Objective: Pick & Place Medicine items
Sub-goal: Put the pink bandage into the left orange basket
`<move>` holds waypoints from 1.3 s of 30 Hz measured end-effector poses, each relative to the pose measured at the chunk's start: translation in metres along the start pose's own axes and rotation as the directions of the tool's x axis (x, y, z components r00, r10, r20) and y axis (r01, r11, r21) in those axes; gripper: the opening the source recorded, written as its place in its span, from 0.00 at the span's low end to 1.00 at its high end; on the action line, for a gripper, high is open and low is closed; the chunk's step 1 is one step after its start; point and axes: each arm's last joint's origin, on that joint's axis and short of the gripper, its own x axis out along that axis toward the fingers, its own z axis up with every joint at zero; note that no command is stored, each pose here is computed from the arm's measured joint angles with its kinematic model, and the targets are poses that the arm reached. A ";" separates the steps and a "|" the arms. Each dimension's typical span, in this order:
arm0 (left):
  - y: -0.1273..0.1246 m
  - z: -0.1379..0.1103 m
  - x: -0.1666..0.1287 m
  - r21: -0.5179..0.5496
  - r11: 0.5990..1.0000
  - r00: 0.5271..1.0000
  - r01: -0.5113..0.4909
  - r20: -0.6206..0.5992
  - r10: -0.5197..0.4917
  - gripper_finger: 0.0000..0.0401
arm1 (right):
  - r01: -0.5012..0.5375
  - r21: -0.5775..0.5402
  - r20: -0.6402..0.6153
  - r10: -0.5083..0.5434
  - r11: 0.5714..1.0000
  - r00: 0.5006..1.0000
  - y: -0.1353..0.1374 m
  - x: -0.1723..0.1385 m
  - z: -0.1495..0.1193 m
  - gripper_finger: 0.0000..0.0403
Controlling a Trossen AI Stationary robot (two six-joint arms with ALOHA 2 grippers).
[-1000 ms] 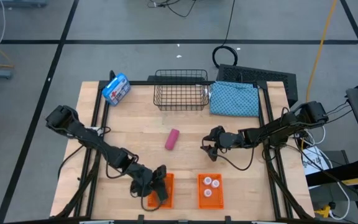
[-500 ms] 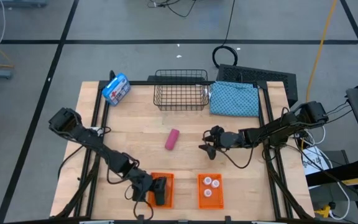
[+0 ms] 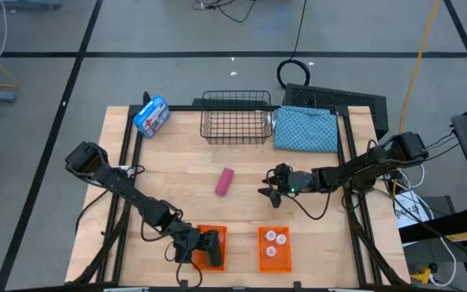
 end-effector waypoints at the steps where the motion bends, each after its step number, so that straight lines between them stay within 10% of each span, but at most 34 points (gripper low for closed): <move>1: 0.000 0.000 0.002 -0.003 1.000 1.000 -0.006 -0.001 0.006 0.67 | 0.000 0.000 0.000 0.000 1.000 1.000 0.000 0.000 0.000 0.61; 13: 0.009 -0.012 -0.008 -0.106 0.969 0.915 -0.223 -0.364 0.171 0.82 | 0.000 -0.005 -0.001 0.000 1.000 1.000 0.000 0.000 0.000 0.61; 20: 0.018 -0.018 -0.037 -0.316 0.857 0.847 -0.408 -0.481 0.226 0.76 | -0.002 -0.036 -0.003 0.002 0.999 1.000 0.000 0.000 0.000 0.61; 24: 0.032 -0.024 -0.070 -0.530 0.640 0.813 -0.556 -0.505 0.289 0.71 | -0.002 -0.031 -0.003 0.002 1.000 1.000 0.000 0.000 0.000 0.61; 30: 0.046 -0.047 -0.105 -0.799 0.066 0.767 -0.598 -0.547 0.336 0.67 | -0.002 -0.063 -0.003 0.002 0.998 1.000 0.000 0.000 0.000 0.61; 36: 0.051 -0.068 -0.102 -0.805 -0.220 0.740 -0.551 -0.593 0.316 0.66 | 0.002 -0.172 0.016 0.000 0.985 1.000 -0.002 0.001 0.004 0.61; 39: 0.052 -0.081 -0.091 -0.803 -0.272 0.753 -0.531 -0.594 0.284 0.66 | -0.013 -0.262 0.053 0.028 0.965 0.998 0.000 0.001 0.008 0.61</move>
